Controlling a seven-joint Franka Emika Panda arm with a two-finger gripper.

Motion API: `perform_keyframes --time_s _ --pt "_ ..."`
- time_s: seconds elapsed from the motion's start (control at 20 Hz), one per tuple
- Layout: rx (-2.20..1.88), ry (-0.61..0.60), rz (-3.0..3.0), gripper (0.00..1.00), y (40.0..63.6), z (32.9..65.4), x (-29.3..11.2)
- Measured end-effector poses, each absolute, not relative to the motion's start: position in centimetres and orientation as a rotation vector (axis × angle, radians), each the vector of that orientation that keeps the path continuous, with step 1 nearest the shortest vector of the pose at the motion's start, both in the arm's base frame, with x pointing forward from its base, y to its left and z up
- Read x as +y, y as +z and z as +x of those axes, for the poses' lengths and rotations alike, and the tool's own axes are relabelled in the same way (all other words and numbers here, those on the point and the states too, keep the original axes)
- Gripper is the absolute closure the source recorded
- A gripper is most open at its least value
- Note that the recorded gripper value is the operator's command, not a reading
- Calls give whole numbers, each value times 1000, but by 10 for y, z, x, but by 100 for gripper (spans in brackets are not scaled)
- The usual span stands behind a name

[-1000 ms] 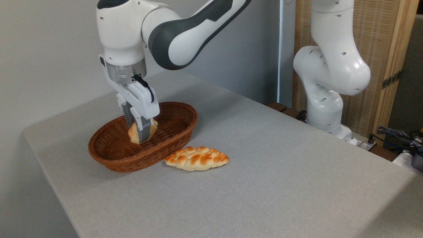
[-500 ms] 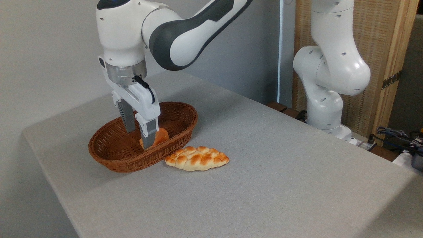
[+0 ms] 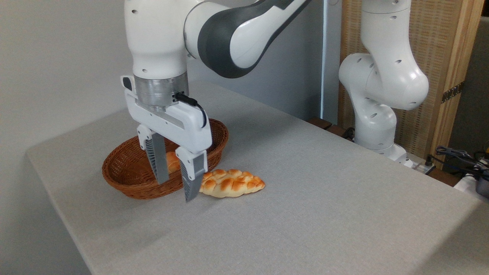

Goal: Put bread into the basket

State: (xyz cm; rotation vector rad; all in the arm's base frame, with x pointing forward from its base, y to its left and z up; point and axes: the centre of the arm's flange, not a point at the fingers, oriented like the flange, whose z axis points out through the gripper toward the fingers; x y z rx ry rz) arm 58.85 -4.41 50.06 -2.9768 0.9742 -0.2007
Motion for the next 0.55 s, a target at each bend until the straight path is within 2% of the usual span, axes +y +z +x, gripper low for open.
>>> perform_keyframes --time_s 0.35,0.55 --pt "1111 -140 -2910 0 501 585 -6" --pt "1140 -133 -2899 0 500 585 -5"
